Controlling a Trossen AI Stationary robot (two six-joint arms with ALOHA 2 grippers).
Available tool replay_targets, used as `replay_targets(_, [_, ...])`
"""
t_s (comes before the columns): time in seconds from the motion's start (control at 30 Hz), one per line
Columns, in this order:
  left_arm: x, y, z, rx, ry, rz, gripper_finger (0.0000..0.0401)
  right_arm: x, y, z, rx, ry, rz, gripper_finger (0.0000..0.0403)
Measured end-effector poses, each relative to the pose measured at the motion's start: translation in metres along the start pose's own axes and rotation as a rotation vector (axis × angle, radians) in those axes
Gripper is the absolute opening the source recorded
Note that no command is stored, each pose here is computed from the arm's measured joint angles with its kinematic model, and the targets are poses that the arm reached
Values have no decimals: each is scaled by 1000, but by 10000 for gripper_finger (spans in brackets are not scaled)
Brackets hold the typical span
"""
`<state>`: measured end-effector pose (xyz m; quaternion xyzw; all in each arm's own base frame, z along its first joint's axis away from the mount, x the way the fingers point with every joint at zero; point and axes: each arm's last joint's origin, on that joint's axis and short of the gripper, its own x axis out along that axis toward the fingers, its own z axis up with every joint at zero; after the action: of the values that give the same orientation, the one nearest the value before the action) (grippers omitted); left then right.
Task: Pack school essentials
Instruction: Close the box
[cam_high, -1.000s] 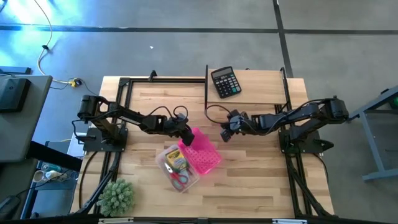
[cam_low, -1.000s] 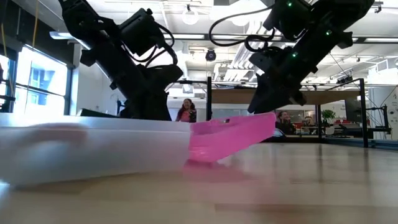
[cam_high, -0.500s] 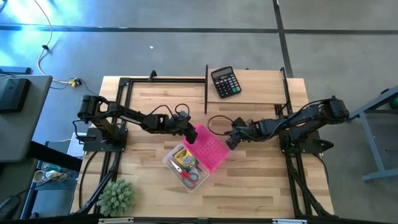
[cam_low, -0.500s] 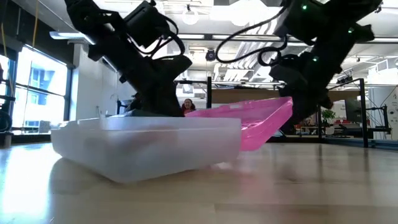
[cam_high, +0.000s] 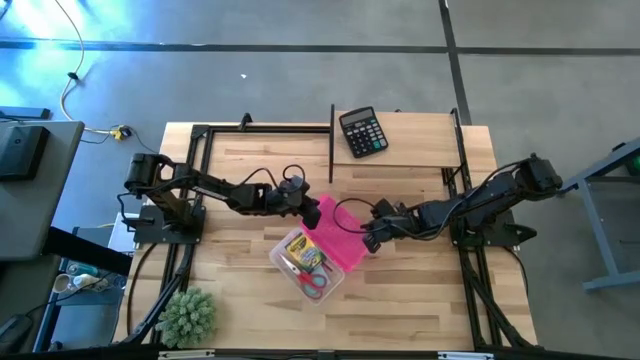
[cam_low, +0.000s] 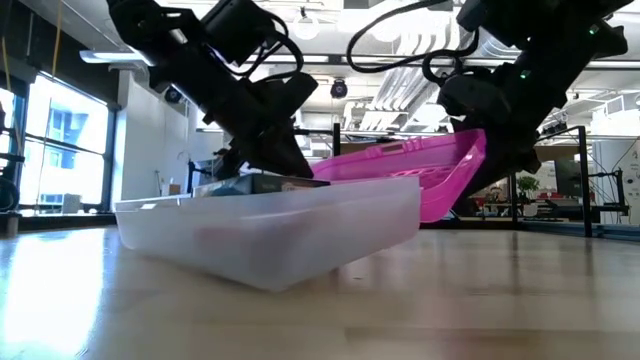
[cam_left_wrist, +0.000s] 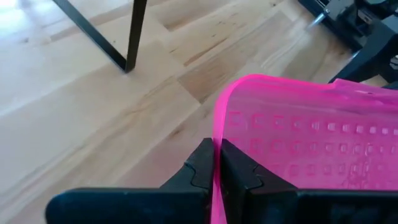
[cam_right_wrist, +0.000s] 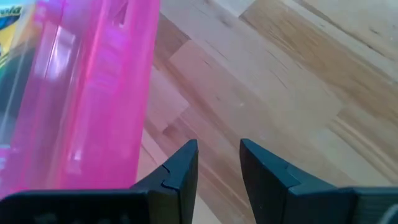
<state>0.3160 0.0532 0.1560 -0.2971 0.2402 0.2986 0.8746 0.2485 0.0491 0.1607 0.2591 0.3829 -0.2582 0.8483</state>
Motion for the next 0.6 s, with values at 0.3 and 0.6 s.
replay_targets(0.3, [0,-1,3,48,-53,26,3,-3,4,6,-64,-54,44,108])
replay_targets(0.6, [-1,-3,4,69,-76,16,3,-15,10,16,-87,-127,135,108])
